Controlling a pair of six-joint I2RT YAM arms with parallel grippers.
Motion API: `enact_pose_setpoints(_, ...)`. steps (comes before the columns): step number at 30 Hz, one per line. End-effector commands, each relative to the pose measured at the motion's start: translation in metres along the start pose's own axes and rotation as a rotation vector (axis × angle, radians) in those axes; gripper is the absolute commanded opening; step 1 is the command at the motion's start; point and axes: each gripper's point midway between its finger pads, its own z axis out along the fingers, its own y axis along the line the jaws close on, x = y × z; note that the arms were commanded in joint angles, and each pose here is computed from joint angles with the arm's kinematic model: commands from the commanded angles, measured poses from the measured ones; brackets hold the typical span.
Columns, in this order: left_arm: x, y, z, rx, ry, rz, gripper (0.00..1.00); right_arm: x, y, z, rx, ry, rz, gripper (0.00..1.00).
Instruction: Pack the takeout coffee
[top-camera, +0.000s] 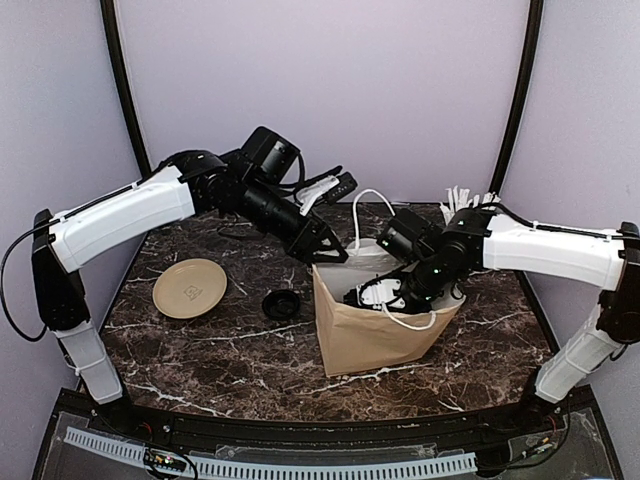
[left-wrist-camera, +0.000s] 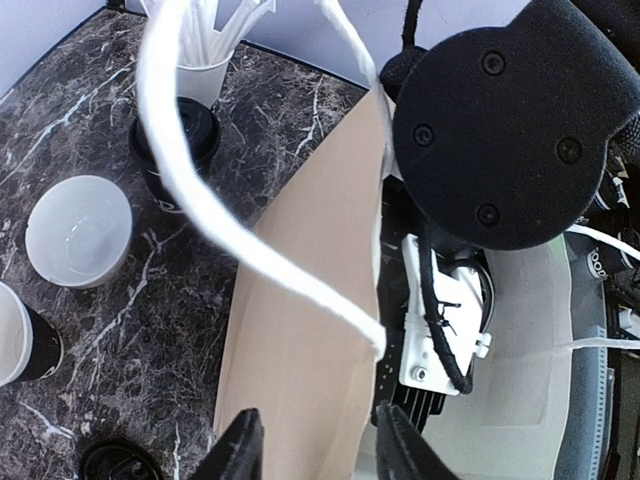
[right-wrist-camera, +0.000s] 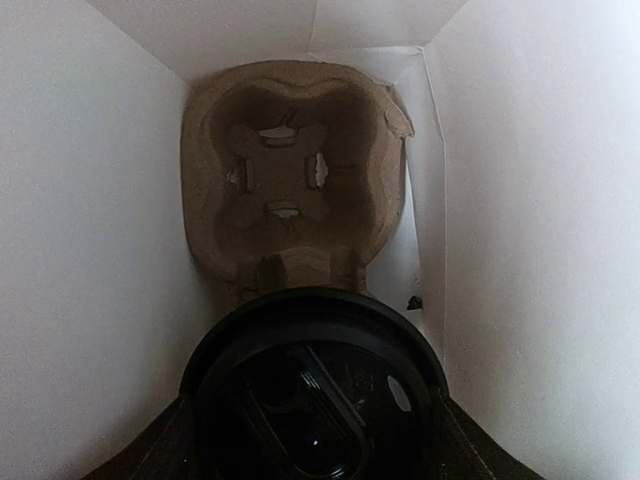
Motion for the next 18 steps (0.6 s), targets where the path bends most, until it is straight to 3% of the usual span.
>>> enact_pose_setpoints(1,-0.017,0.003,-0.014,-0.056,-0.043,0.056,0.36,0.019,-0.009,0.009,0.048,0.109,-0.023,0.52)
enact_pose_setpoints(5,-0.021,0.0,-0.012,-0.032,-0.045,0.069,0.2,0.009,-0.006,-0.003,0.014,0.082,-0.029,0.61)
enact_pose_setpoints(11,-0.021,-0.003,-0.008,-0.005,-0.029,0.069,0.06,-0.013,0.005,-0.036,-0.072,0.0,-0.042,0.78)
enact_pose_setpoints(18,-0.022,-0.004,-0.006,0.001,-0.029,0.076,0.0,-0.022,0.009,-0.059,-0.099,-0.033,-0.042,0.88)
